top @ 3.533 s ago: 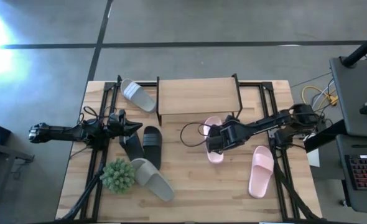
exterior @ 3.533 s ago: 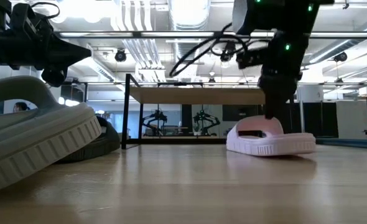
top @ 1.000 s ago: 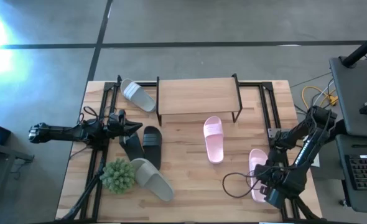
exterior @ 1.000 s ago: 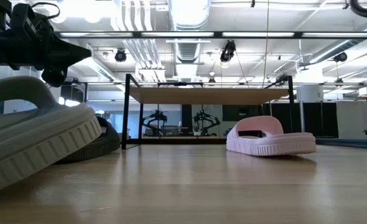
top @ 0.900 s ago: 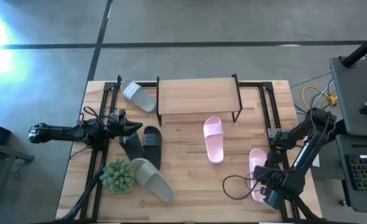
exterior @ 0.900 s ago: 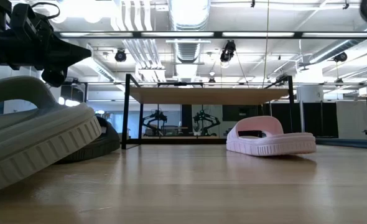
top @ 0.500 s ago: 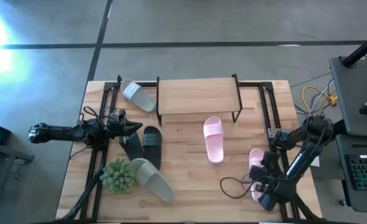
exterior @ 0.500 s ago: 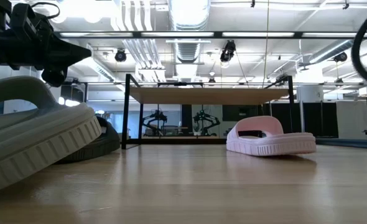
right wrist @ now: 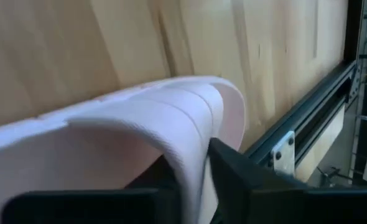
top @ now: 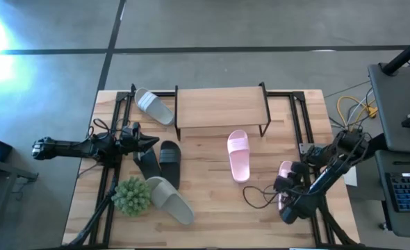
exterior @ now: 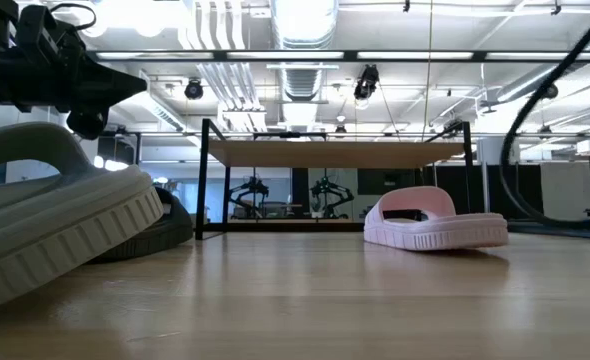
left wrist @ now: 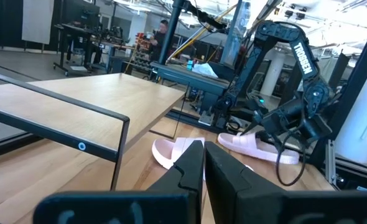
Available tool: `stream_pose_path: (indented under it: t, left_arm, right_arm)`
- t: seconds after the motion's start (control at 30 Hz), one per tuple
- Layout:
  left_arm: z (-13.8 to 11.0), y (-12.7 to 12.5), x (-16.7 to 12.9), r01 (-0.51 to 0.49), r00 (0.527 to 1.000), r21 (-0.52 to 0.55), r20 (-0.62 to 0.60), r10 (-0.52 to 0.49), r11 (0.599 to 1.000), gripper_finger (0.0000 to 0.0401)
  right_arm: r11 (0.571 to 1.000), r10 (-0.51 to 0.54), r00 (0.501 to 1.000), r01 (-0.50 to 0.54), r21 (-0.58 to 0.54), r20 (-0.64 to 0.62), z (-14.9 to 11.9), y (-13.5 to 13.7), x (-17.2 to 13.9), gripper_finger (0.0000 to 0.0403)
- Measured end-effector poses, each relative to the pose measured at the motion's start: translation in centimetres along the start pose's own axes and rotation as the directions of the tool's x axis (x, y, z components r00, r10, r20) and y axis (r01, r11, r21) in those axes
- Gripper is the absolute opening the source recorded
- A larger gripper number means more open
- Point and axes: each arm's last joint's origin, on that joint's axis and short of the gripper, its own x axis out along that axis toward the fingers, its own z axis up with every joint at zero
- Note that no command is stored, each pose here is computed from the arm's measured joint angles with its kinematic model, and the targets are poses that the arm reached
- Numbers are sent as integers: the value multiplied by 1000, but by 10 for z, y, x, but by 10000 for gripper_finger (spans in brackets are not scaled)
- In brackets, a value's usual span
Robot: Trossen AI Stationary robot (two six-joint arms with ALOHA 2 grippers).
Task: Pick and place slides into the shelf
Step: Put the pink slide under the shelf
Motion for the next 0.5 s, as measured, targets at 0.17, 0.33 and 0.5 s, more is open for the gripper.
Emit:
stream_pose_path:
  t: [0.17, 0.33, 0.5]
  left_arm:
    - [0, 0, 0, 0, 1000, 1, -1, 0, 1000, 0]
    - [-1, 0, 0, -1, 1000, 2, -7, 1, 1000, 0]
    - [-1, 0, 1, -3, 1000, 3, -10, 3, 1000, 0]
  right_arm:
    - [999, 25, 994, -22, -23, 102, 19, -8, 0, 14]
    - [999, -8, 984, 14, -34, 180, 42, -24, 4, 12]
    - [996, -13, 979, 30, -83, 204, 61, -38, 19, 12]
